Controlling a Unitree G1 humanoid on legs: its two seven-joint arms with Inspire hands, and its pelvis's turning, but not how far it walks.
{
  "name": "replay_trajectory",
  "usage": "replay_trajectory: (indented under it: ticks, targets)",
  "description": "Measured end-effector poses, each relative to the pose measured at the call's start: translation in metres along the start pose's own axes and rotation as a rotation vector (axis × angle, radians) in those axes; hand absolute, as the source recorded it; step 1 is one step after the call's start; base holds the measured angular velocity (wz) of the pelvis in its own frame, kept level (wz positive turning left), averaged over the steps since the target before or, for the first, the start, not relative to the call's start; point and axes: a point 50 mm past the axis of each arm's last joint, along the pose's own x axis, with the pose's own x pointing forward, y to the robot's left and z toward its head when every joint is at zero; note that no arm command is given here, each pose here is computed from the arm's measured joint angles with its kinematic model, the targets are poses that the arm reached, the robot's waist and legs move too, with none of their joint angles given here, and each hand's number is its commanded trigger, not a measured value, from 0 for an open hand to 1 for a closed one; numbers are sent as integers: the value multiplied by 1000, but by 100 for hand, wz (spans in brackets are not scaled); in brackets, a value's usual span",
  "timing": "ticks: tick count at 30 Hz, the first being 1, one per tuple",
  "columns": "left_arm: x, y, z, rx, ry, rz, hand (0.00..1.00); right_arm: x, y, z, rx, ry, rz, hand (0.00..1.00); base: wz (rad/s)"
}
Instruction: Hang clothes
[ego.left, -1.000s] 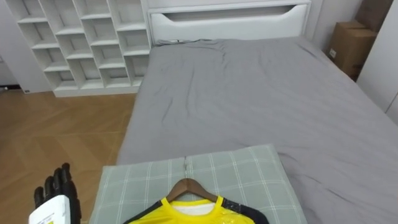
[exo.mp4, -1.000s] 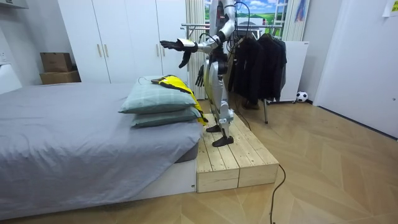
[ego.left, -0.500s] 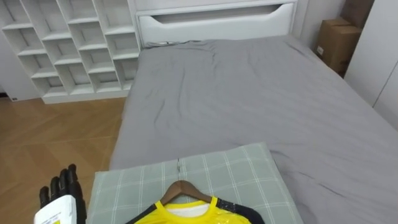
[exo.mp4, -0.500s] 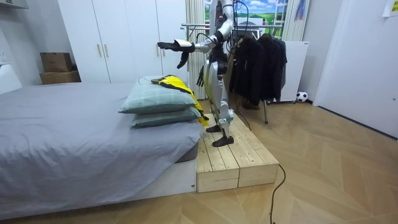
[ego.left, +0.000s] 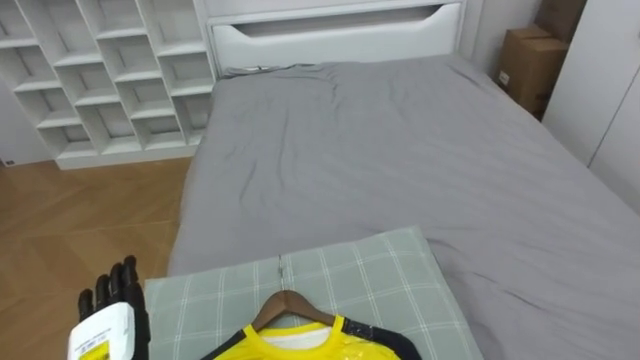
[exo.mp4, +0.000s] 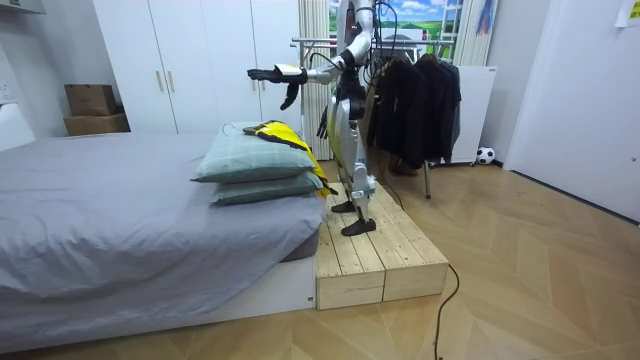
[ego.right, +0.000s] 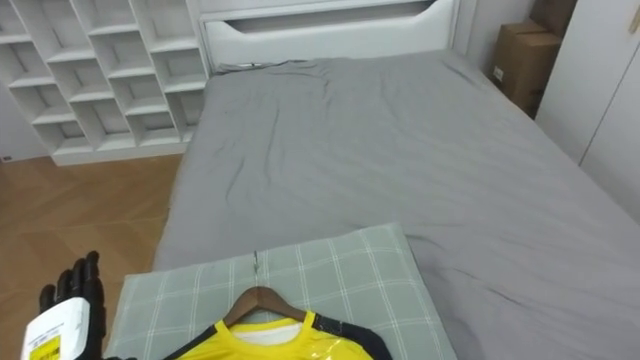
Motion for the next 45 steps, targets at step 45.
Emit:
replay_trajectory:
  ticks: [45]
  targets:
    - [17, -41, 50, 135, -211, -360, 0, 3, 3, 17, -46, -43, -24, 0, -3]
